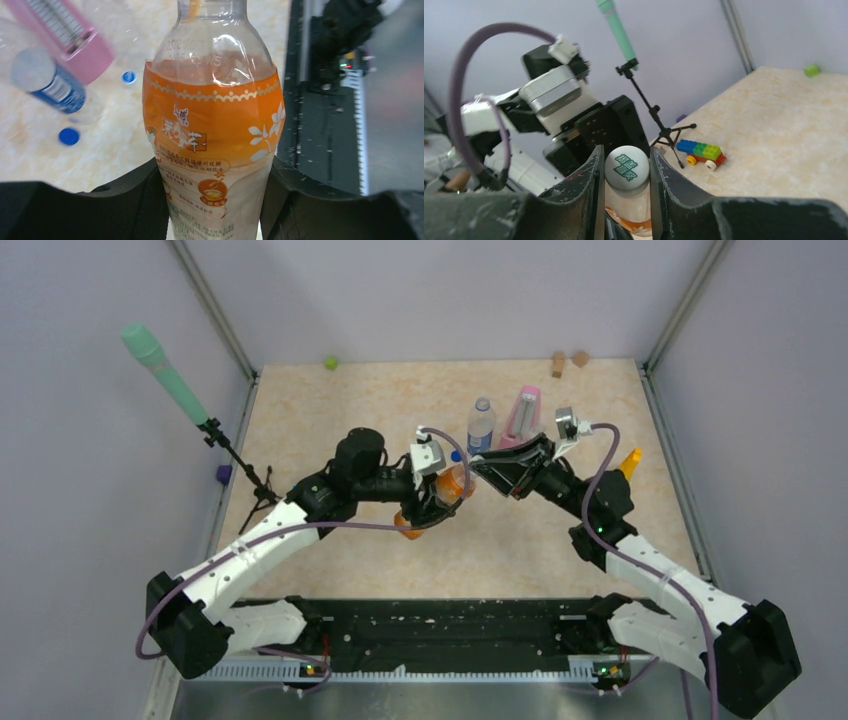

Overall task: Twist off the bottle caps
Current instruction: Unscrew the bottle cap from the plastic bottle.

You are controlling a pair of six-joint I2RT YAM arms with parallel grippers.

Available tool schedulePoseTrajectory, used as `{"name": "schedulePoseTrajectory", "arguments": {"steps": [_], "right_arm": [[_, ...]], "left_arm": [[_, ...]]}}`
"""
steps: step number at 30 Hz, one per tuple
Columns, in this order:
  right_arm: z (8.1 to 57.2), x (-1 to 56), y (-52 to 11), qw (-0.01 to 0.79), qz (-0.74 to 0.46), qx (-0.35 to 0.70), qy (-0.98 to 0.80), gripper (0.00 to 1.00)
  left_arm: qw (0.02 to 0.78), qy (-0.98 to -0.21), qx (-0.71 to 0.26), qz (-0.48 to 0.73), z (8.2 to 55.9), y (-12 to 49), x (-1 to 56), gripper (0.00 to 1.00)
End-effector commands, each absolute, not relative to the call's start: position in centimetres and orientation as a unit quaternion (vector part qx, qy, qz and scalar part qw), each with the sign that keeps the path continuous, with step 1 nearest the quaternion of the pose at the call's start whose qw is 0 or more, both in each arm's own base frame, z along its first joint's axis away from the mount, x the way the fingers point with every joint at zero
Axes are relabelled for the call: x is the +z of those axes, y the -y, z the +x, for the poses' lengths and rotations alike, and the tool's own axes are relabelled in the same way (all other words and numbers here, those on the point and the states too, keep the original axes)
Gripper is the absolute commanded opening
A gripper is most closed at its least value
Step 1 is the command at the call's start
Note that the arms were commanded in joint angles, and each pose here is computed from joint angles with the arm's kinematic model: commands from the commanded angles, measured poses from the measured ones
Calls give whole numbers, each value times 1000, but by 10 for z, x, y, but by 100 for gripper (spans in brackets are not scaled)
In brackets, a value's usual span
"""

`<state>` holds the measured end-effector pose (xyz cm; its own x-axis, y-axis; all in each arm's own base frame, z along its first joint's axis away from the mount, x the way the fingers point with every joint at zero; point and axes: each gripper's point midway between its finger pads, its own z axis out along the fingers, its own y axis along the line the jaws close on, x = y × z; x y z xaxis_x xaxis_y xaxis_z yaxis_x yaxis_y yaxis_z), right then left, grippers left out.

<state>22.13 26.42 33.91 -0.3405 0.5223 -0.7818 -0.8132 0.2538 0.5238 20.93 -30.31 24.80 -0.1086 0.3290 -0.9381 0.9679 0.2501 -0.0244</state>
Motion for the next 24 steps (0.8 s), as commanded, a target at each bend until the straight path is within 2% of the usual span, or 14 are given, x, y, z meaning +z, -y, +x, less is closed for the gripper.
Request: {"name": "schedulePoseTrajectory", "arguments": {"steps": [1, 6, 7, 8, 9, 10, 11, 12, 16, 24], "right_arm": [[144, 381, -278, 543, -352, 631, -427, 0], [126, 382, -279, 527, -420, 626, -391, 0], [130, 382, -280, 530, -415, 623, -397, 4], [135, 383, -281, 535, -405, 620, -406, 13], [142, 382, -281, 540, -387, 617, -422, 27], [151, 381, -280, 546, -364, 614, -438, 48], [160, 383, -277, 556, -336, 609, -455, 62], [175, 385, -271, 568, -288, 604, -480, 69], [202, 392, -246, 598, -155, 595, -514, 76], [231, 369, -223, 585, -1, 589, -558, 77]], "left_arm": [[416, -555, -496, 522, 171, 312, 291, 0], [365, -523, -550, 539, 153, 313, 297, 0], [365, -527, -548, 538, 155, 313, 296, 0], [371, -535, -539, 535, 159, 313, 294, 0], [380, -546, -524, 532, 165, 312, 291, 0], [390, -558, -507, 530, 171, 311, 287, 0], [403, -577, -482, 523, 181, 309, 282, 0], [415, -596, -457, 514, 190, 306, 277, 0], [446, -642, -381, 493, 214, 291, 265, 0], [498, -654, -314, 474, 228, 286, 274, 0]]}}
